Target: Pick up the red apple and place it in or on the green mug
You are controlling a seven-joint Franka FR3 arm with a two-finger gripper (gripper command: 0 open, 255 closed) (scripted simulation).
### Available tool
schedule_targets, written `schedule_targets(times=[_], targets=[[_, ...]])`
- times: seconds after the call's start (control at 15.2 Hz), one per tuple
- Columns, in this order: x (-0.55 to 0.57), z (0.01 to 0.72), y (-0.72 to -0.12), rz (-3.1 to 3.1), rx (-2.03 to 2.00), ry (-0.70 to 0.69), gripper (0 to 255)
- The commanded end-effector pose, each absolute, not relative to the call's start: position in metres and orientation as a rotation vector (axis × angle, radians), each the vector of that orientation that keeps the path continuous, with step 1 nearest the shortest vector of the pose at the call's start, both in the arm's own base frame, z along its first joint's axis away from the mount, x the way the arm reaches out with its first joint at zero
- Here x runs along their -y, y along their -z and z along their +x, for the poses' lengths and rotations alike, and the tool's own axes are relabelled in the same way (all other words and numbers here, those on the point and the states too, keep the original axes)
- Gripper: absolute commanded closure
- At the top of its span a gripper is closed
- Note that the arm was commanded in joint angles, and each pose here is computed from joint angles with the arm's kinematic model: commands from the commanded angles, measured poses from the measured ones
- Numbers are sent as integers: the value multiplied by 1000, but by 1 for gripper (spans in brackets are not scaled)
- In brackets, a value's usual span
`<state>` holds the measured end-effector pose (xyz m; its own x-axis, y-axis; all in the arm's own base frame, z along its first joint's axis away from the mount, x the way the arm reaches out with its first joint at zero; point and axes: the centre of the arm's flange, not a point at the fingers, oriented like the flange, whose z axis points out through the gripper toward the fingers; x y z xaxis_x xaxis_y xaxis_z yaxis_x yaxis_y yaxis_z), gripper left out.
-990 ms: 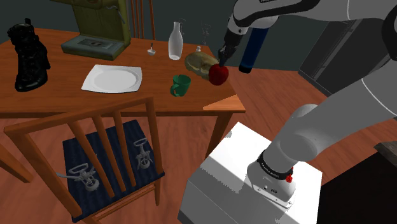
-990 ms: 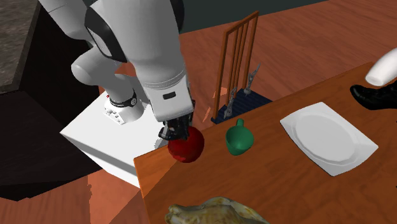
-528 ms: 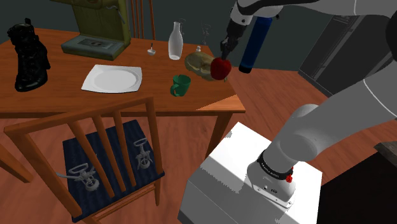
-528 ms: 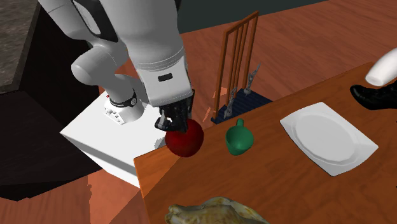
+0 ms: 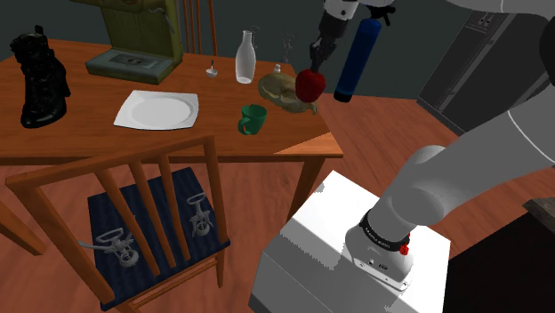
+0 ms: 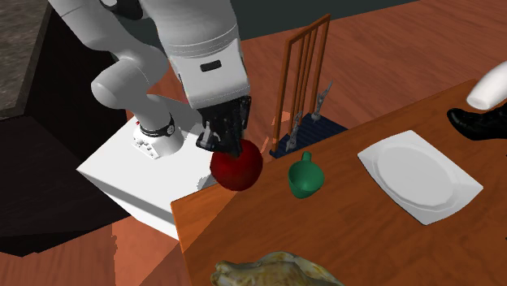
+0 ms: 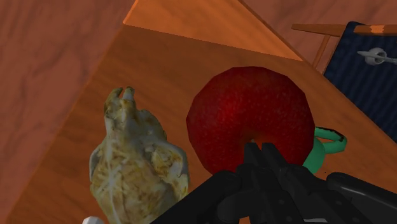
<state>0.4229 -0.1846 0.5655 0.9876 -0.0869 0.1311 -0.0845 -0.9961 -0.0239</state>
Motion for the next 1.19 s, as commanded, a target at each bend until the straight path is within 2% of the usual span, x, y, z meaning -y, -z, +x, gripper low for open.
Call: schedule_targets(times=[0.0,0.92,1.12], targets=[[171,435,-574,-3114,-134,206,255],[39,553,-635,-3114,-134,206,255],[39,553,-620,-3114,-134,206,255]])
